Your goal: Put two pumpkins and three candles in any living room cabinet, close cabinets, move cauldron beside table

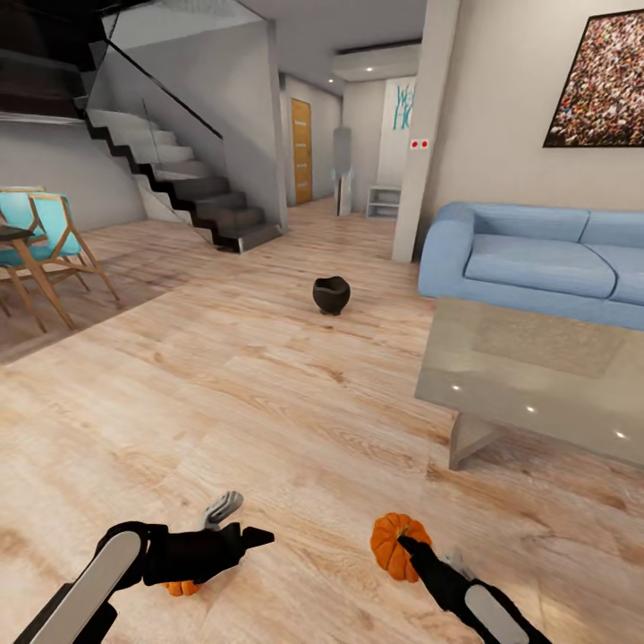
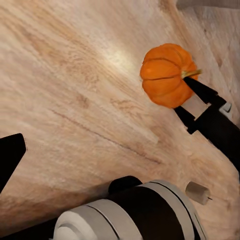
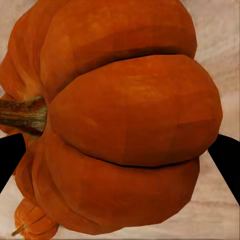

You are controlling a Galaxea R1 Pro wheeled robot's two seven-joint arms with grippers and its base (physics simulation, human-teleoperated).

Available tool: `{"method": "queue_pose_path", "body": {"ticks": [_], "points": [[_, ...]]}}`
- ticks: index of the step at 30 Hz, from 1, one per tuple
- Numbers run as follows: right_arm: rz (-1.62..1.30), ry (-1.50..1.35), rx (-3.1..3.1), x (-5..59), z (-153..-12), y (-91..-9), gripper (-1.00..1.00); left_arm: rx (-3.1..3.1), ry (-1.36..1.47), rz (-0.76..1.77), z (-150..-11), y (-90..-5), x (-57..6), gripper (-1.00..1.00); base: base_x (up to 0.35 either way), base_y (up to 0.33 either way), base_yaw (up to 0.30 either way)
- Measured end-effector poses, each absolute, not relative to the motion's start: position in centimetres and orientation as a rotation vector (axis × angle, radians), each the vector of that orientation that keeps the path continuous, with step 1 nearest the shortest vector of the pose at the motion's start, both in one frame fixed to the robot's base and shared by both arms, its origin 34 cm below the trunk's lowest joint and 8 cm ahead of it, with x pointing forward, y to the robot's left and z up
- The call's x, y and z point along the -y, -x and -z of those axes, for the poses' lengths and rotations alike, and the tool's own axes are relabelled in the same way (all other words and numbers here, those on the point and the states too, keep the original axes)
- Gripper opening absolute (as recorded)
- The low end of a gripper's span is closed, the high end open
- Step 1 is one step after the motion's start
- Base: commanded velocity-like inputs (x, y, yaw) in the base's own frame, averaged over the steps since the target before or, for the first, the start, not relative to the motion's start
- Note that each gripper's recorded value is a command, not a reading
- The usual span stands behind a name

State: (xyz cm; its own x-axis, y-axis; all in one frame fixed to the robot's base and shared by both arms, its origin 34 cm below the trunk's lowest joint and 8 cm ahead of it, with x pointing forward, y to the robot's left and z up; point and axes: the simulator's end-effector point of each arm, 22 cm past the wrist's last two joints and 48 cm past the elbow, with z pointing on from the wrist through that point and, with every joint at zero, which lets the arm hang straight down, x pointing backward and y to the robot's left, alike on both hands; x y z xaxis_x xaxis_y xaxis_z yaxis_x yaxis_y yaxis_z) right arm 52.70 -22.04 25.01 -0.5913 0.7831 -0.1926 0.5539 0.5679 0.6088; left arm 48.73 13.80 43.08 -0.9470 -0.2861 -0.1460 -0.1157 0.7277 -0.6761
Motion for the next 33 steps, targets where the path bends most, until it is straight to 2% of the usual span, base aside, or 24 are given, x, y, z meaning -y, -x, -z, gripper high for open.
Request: {"method": "queue_pose_path", "body": {"ticks": [8, 12, 23, 28, 33], "points": [[-0.721, -0.945, -2.439, 18.8, -30.7, -60.3, -1.0, -2.645, 0.415, 0.923, -43.6, -51.0, -19.8, 1.0, 0.0, 0.0, 0.006], [-0.613, -0.83, -2.519, 15.7, -32.6, -62.9, -1.0, -2.62, 0.458, 0.855, -44.0, -52.0, -23.1, 1.0, 0.0, 0.0, 0.0], [-0.537, -0.677, -2.64, 11.3, -33.2, -62.2, -1.0, -2.652, 0.523, 0.712, -42.3, -52.1, -26.6, 1.0, 0.033, 0.011, 0.0], [-0.566, -0.58, -2.653, 7.0, -34.1, -61.9, -1.0, -2.653, 0.631, 0.661, -40.9, -52.2, -29.6, 1.0, 0.084, 0.026, 0.0], [-0.57, -0.553, -2.656, 6.0, -34.4, -61.8, -1.0, -2.648, 0.656, 0.645, -40.8, -52.3, -30.3, 1.0, 0.012, 0.003, 0.042]]}}
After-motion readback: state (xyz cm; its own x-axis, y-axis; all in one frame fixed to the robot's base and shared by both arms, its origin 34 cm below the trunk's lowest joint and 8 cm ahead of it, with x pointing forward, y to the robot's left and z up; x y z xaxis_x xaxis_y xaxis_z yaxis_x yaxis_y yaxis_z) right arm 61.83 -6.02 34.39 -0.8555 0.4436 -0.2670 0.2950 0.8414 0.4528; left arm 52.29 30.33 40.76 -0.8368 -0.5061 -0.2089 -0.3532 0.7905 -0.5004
